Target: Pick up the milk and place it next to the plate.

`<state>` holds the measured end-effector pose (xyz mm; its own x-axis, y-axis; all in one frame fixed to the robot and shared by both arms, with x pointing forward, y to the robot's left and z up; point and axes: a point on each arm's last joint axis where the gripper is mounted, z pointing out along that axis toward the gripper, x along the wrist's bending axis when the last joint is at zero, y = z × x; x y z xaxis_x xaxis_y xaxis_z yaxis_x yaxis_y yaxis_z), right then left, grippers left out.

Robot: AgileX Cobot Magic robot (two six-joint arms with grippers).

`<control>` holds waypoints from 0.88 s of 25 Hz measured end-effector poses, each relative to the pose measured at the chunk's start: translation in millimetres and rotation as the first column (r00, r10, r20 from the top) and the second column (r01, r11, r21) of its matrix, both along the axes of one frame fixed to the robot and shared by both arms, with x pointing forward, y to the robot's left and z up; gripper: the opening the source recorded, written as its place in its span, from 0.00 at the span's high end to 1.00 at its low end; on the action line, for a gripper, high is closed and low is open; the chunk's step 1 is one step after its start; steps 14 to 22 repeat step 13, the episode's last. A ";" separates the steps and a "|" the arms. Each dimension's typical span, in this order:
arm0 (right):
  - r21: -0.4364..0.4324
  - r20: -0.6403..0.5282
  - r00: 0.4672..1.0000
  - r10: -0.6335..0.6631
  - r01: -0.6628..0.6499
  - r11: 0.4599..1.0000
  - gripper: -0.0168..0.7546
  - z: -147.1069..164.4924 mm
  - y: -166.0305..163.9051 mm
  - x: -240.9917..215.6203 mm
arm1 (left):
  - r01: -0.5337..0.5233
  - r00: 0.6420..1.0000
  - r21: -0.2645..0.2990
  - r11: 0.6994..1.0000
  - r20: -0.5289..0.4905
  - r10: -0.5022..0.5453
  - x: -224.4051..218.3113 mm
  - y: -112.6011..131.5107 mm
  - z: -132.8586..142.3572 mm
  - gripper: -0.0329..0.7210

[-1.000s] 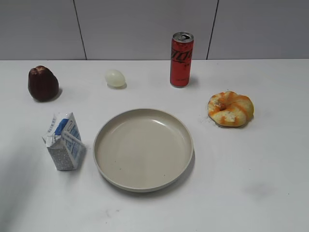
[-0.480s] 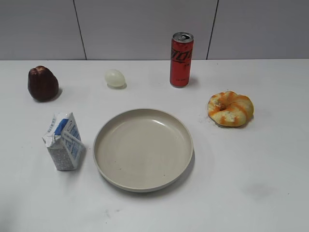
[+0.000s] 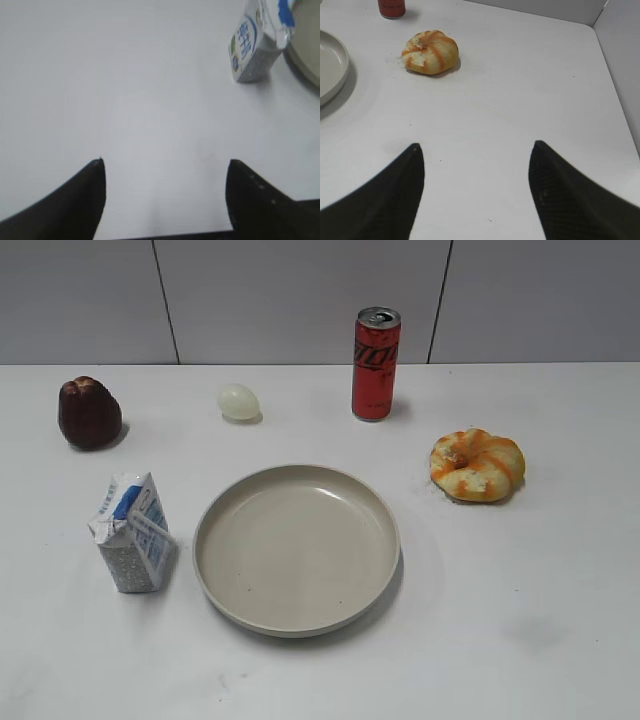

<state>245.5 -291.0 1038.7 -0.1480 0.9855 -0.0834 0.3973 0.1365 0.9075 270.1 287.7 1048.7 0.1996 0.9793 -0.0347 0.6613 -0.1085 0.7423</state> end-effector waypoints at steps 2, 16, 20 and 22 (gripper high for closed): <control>0.000 0.000 1.000 0.000 0.000 1.000 0.33 0.0 0.0 0.0 | 0.002 0.997 -0.009 1.000 0.073 -0.002 -11.1 0.2 2.0 0.22; 0.001 0.000 1.000 0.001 -0.001 1.000 0.33 0.0 0.1 0.0 | 0.008 0.974 -0.023 1.000 0.225 -0.003 -35.6 0.9 1.6 0.22; 0.001 0.000 1.000 0.001 -0.001 1.000 0.33 0.0 0.1 0.0 | 0.008 0.974 -0.023 1.000 0.225 -0.003 -35.6 0.9 1.6 0.22; 0.001 0.000 1.000 0.001 -0.001 1.000 0.33 0.0 0.1 0.0 | 0.008 0.974 -0.023 1.000 0.225 -0.003 -35.6 0.9 1.6 0.22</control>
